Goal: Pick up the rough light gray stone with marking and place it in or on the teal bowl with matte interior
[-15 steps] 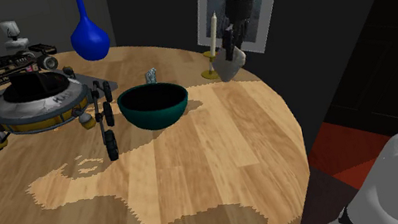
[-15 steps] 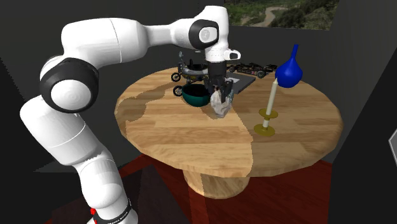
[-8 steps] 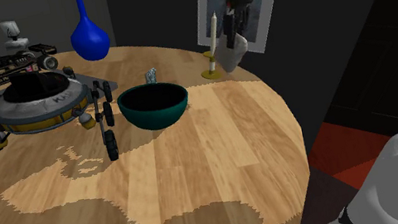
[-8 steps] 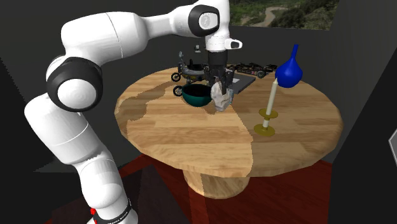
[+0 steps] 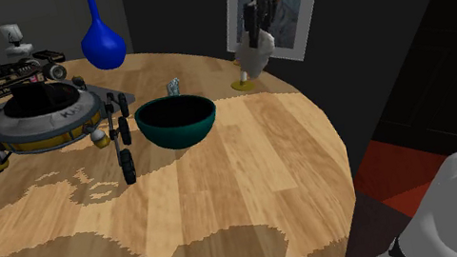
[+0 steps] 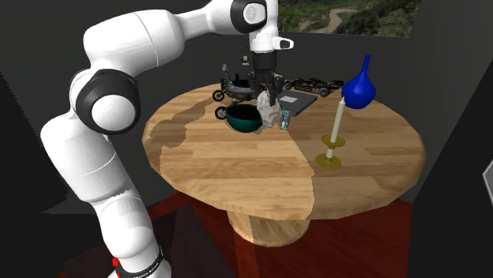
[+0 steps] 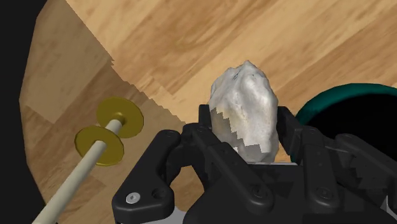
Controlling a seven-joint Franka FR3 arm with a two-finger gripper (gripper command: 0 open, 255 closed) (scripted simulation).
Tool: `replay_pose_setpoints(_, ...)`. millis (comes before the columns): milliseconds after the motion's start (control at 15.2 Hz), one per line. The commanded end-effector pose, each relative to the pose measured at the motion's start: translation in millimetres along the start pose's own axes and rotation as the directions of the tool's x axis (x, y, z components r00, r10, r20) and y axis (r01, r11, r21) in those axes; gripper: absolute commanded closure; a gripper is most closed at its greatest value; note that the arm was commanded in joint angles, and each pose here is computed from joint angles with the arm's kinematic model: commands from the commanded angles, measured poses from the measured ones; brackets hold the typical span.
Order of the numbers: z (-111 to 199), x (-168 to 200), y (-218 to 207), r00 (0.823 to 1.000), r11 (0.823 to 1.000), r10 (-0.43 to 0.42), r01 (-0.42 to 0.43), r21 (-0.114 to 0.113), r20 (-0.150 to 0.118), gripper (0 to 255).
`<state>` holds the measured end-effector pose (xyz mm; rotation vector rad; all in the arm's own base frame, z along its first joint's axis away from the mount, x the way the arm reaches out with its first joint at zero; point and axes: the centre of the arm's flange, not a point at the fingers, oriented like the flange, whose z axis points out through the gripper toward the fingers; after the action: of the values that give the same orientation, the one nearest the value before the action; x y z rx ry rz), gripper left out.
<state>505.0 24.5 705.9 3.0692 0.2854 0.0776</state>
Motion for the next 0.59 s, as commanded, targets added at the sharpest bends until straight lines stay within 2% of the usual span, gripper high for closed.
replay_pose_setpoints(0,-0.2,7.8,-24.0,1.0,1.0,0.001,-0.001,0.0,0.0,255)
replay_pose_setpoints(528,-10.4,45.4,-122.2,1.0,1.0,0.001,-0.001,0.0,0.0,255)
